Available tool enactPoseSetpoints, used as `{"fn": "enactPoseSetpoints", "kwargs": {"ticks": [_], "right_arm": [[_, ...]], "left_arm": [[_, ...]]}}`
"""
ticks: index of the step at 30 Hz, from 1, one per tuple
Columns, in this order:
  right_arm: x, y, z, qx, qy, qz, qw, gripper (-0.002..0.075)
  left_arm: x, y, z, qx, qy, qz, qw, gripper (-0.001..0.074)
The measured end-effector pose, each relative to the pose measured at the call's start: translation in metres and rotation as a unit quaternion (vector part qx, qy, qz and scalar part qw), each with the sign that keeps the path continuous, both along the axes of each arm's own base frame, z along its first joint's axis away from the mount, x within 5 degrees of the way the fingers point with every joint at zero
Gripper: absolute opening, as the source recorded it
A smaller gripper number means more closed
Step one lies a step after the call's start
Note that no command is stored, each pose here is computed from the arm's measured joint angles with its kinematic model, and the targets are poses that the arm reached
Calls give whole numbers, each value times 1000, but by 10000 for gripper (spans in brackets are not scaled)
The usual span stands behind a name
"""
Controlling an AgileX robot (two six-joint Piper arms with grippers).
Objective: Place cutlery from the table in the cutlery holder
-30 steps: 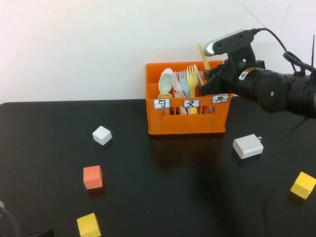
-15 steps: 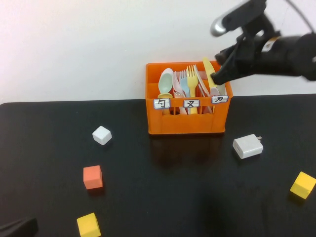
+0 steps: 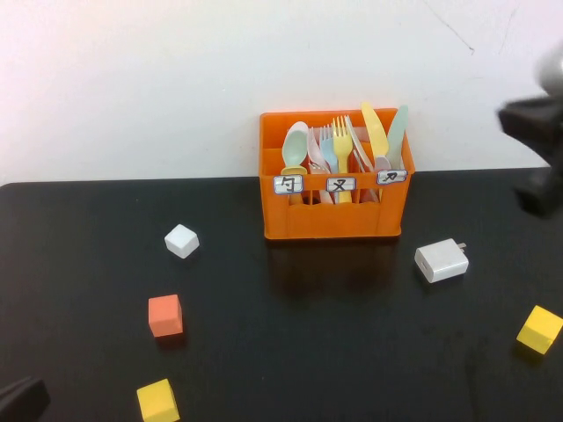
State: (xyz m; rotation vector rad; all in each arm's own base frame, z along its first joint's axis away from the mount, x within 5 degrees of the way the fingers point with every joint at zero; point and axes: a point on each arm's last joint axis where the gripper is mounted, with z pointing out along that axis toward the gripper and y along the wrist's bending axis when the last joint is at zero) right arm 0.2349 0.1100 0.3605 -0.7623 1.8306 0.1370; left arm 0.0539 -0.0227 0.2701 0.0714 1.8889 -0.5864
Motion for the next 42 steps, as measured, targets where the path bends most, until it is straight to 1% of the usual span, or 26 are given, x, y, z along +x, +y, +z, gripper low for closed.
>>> {"fn": "enactPoseSetpoints", "kwargs": {"ticks": [3, 5, 14, 20, 27, 42], "right_arm": [[-30, -13, -1, 1, -14, 3, 1000, -2], [-48, -20, -7, -1, -9, 7, 1000, -2], [-120, -48, -58, -21, 36, 26, 999, -2], [-154, -61, -92, -25, 45, 33, 998, -2], [-174, -68, -105, -31, 49, 43, 997, -2], [-177, -68, -107, -29, 64, 50, 996, -2]], "left_arm": [[0, 0, 0, 1, -1, 0, 1000, -1], [0, 0, 0, 1, -3, 0, 1000, -1], [1, 2, -4, 25, -5, 6, 1000, -1], [2, 2, -4, 27, -6, 7, 1000, -1], [1, 2, -4, 29, -3, 8, 1000, -1], [2, 2, -4, 29, -4, 8, 1000, -1]]}}
